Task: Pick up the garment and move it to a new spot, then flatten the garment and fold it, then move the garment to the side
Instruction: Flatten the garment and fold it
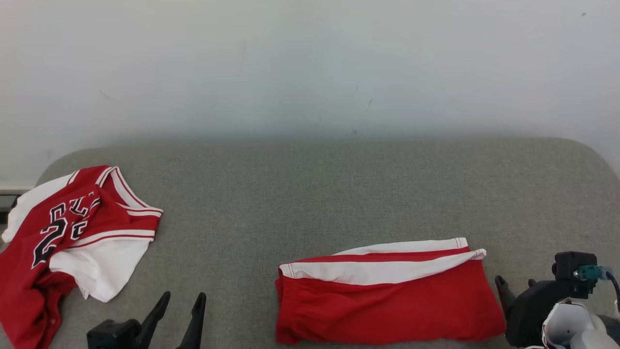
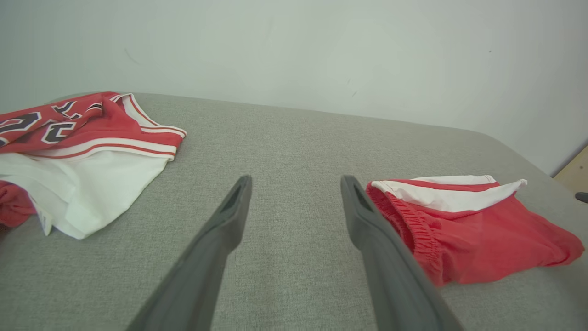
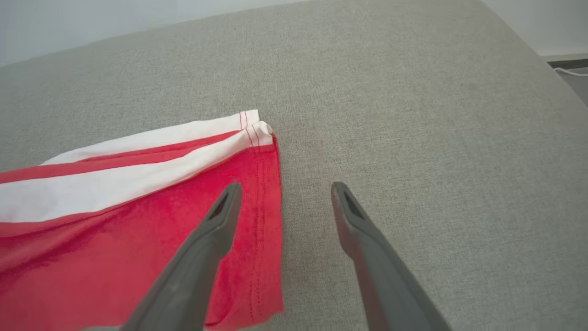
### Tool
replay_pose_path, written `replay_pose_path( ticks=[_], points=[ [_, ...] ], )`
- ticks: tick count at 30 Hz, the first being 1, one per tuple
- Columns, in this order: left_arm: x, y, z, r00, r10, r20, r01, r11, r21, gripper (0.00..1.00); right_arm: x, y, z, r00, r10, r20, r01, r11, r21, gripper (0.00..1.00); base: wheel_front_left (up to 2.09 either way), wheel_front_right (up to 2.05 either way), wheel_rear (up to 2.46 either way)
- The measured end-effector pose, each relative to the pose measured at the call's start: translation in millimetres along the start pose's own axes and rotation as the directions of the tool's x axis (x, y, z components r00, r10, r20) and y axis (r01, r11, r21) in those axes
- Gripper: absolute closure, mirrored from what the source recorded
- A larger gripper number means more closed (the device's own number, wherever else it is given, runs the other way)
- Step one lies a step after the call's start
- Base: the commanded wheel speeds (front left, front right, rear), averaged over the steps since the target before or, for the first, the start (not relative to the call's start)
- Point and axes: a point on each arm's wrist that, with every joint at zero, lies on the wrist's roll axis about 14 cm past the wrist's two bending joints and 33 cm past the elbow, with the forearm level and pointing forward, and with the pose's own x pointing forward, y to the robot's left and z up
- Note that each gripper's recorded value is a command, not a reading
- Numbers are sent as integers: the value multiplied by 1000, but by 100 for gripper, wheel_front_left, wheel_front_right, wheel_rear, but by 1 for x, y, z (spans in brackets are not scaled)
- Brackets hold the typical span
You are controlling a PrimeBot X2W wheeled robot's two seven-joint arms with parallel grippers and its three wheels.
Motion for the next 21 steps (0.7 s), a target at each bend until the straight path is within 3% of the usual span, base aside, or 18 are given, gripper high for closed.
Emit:
replay_pose_path(
  ticks=[6,21],
  points=[
    [-1,0,-3,1000,1,-24,-1,1000,11,0,20,6,-17,985,8,-174,1,999,50,0,0,0,0],
    [-5,7,1,999,34,-37,-33,999,26,0,44,23,-57,915,23,-403,20,995,103,0,0,0,0]
  ],
)
